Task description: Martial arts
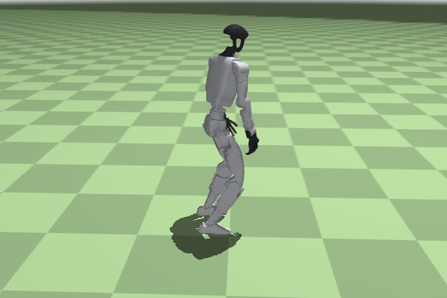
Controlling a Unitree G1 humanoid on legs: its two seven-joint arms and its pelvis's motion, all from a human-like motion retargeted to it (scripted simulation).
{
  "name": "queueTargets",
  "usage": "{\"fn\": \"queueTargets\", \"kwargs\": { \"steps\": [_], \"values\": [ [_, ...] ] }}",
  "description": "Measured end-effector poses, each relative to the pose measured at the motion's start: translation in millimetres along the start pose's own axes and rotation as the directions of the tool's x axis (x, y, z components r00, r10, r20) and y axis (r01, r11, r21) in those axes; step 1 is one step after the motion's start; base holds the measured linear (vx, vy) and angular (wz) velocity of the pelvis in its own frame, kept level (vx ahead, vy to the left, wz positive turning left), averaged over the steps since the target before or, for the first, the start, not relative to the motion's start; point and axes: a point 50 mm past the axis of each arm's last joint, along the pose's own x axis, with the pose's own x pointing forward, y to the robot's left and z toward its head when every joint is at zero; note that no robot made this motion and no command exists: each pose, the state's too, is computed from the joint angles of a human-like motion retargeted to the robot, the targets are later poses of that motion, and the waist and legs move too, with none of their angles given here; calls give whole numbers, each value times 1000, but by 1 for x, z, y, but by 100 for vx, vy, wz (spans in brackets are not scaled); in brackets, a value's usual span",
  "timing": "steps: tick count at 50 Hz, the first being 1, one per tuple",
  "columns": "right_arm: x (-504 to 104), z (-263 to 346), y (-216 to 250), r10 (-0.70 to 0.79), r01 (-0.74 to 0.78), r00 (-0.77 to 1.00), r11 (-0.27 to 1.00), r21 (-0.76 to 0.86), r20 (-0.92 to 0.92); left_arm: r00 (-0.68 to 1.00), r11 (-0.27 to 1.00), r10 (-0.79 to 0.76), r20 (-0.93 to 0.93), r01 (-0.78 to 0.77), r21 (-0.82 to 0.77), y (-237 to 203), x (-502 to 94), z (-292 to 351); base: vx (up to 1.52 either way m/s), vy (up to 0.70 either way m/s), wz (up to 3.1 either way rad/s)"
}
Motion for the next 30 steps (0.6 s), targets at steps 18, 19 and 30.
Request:
{"fn": "queueTargets", "kwargs": {
  "steps": [18, 19, 30],
  "values": [
    [-20, -54, 12, 128, -143, 987, 977, -158, -99, 850, 862, -374, -370, 466, 199, -58, -6, -48, -6, 3, 352],
    [-21, -57, 13, 133, -147, 986, 977, -156, -101, 839, 851, -381, -389, 482, 206, -59, -6, -50, 8, 16, 454],
    [-32, -72, 19, 93, -103, 992, 986, -130, -80, 806, 810, -394, -441, 532, 249, -61, -11, -61, 15, 5, 441]
  ]
}}
